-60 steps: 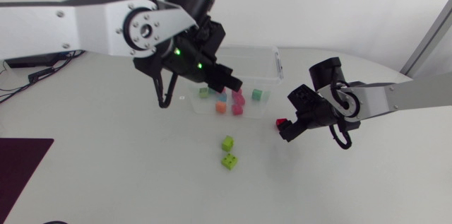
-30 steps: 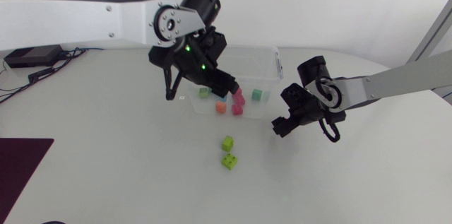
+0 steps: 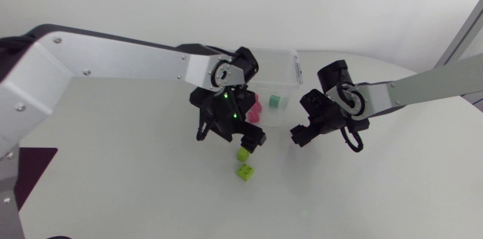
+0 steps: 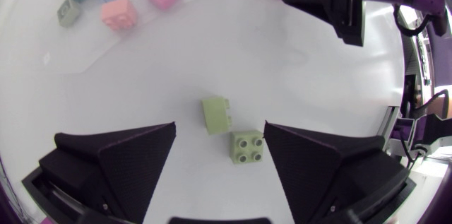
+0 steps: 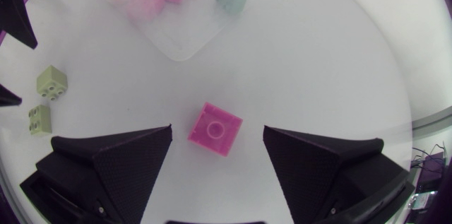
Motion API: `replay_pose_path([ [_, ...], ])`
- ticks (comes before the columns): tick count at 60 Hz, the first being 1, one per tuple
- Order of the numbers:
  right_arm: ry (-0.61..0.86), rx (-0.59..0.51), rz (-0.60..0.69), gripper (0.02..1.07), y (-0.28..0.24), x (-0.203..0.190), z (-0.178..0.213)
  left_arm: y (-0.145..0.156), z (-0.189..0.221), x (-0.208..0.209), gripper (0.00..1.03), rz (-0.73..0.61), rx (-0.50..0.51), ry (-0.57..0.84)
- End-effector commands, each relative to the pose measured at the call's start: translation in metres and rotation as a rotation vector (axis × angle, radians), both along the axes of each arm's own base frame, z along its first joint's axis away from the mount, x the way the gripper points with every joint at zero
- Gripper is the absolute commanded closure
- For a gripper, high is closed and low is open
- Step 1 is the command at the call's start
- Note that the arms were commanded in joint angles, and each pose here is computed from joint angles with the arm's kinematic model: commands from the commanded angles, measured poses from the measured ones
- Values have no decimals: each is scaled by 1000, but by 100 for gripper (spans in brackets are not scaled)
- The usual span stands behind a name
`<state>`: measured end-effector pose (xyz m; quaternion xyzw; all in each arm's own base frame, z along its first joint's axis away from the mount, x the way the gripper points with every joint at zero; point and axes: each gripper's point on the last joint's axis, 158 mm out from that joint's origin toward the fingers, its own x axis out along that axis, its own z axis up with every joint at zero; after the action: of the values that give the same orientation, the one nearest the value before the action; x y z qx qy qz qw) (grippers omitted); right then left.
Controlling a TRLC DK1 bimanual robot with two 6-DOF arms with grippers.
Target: Pick up the duplo bricks and place them in the container
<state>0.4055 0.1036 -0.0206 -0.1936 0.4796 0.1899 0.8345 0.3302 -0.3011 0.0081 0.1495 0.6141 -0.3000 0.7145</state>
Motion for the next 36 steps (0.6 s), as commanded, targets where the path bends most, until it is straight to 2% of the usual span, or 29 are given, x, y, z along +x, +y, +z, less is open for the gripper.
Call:
replay_pose_path([
  [1,15,2,-13,14,0,-8,-2,-5,-18,-13,15,11,26,58],
  [19,15,11,-1,14,3,-14,0,-1,-39,4,16,32,83,15],
  [24,13,13,2,14,4,-15,1,-1,-43,6,25,39,90,6],
  [33,20,16,10,14,6,-19,-1,-3,-46,12,48,48,91,-32],
  [36,19,17,13,14,7,-19,-1,-3,-49,13,61,53,94,-39],
])
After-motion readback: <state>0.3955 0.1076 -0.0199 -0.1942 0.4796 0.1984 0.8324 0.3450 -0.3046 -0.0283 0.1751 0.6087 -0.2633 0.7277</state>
